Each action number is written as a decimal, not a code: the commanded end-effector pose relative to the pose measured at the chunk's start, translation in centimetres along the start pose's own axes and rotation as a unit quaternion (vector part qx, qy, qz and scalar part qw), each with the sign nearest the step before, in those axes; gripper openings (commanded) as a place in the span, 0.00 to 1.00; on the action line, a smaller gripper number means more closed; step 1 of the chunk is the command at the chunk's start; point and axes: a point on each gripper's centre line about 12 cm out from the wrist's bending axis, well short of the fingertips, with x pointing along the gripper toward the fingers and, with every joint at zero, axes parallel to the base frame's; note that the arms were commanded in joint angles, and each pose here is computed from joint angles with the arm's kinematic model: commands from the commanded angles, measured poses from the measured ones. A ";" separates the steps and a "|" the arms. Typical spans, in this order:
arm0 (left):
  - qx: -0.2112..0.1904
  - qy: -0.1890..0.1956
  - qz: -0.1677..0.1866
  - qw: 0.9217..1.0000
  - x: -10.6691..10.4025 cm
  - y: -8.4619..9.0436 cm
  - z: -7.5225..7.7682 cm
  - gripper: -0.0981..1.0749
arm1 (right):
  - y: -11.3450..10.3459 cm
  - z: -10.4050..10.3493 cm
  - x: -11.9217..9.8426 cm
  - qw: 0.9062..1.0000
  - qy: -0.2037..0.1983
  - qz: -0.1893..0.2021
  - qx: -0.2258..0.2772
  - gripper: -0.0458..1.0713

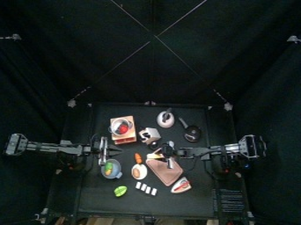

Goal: Grab egg sushi with both hands

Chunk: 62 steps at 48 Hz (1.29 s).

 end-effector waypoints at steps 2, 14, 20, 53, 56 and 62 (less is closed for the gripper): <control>-0.001 -0.013 0.001 1.000 0.2 0.0 0.8 0.57 | -0.1 2.2 -0.9 0.999 -0.042 -0.001 -0.001 0.55; -0.001 -0.029 0.002 1.000 0.4 0.1 1.3 0.66 | -0.1 3.4 -1.7 0.996 -0.084 0.000 -0.008 0.55; -0.001 -0.021 0.000 1.000 0.7 0.0 0.9 0.78 | -0.1 3.8 -1.7 0.995 -0.101 0.000 -0.008 0.55; 0.034 0.086 -0.033 0.995 9.2 -1.6 -1.5 0.96 | 1.0 3.9 -1.9 0.987 -0.162 0.015 -0.003 0.55; 0.034 0.095 -0.032 0.994 10.1 -1.6 -1.7 0.96 | 0.9 3.8 -1.8 0.987 -0.161 0.014 -0.002 0.55; 0.033 0.105 -0.031 0.993 11.6 -1.7 -1.9 0.96 | 0.9 3.9 -1.6 0.987 -0.160 0.013 0.000 0.55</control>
